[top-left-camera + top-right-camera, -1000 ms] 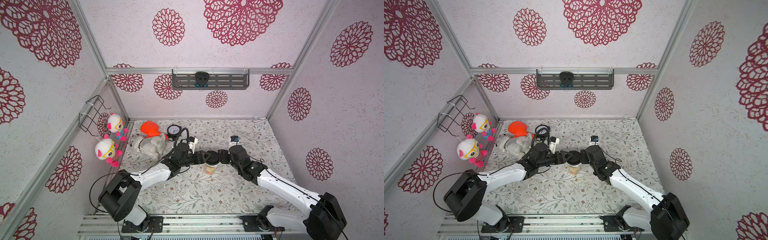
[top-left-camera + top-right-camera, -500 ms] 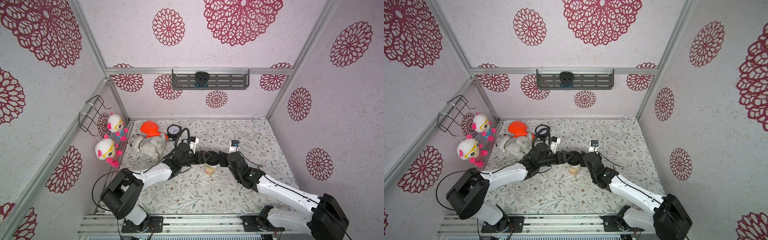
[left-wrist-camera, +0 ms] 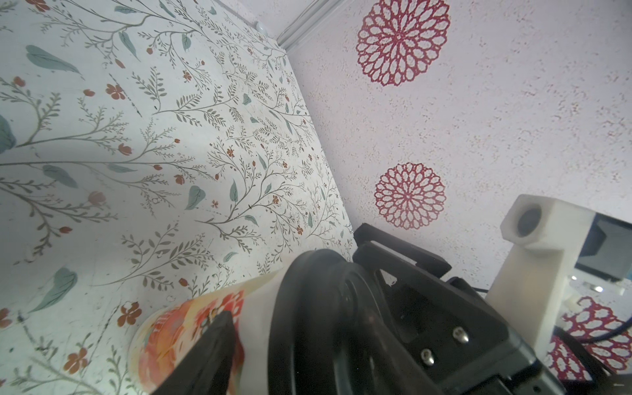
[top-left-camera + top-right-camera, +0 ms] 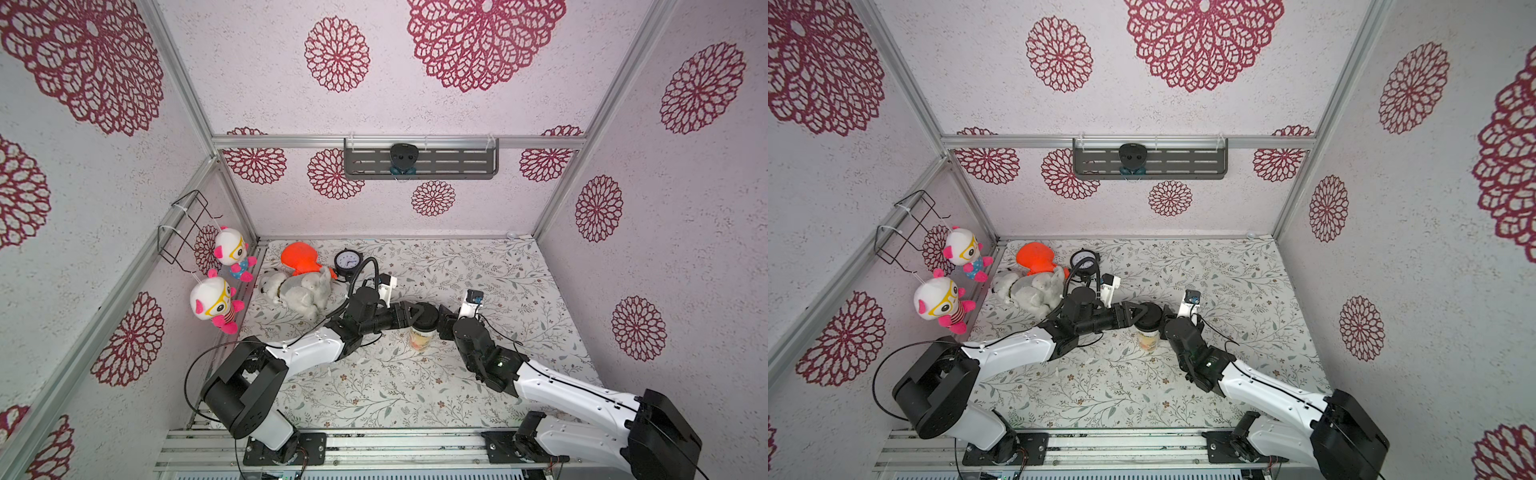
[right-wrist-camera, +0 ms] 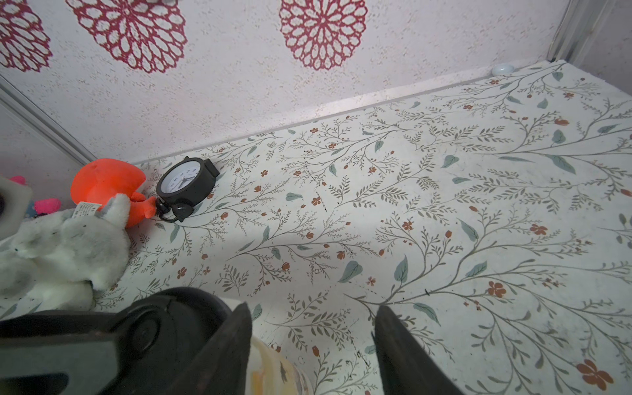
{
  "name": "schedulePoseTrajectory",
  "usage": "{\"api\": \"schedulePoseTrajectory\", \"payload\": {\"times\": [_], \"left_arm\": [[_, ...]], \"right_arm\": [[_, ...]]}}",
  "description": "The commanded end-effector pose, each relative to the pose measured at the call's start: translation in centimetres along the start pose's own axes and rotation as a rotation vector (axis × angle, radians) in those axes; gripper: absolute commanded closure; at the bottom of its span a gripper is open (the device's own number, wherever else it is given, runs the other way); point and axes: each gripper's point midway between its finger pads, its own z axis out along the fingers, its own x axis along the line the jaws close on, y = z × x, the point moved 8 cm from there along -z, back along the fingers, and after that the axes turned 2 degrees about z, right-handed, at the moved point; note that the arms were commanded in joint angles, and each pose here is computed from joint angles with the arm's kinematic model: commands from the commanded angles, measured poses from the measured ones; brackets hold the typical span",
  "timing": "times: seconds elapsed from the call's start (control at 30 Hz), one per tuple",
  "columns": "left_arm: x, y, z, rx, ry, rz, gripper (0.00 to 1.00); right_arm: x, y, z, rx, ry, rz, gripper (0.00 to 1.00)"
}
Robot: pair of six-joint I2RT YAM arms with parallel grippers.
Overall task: Put the leak-proof paper on the milk tea cups
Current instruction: Secure the cup lid on the cup.
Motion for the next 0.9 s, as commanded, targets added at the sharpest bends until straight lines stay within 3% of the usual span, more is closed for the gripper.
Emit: {"api": "schedulePoseTrajectory", "payload": {"times": [0.0, 0.3, 0.87], "left_arm": [[8.0, -9.0, -0.6, 0.354, 0.361, -0.134, 0.41], [8.4, -9.5, -0.6, 0.370, 0.373, -0.144, 0.42], [8.0, -9.3, -0.5, 0.367, 0.360, -0.140, 0.43]], "right_arm": [[-4.4, -7.8, -0.6, 0.325, -0.124, -0.281, 0.41], [-3.1, -5.9, -0.7, 0.289, -0.092, -0.294, 0.39], [0.7, 5.9, -4.4, 0.056, 0.058, -0.197, 0.38]]}}
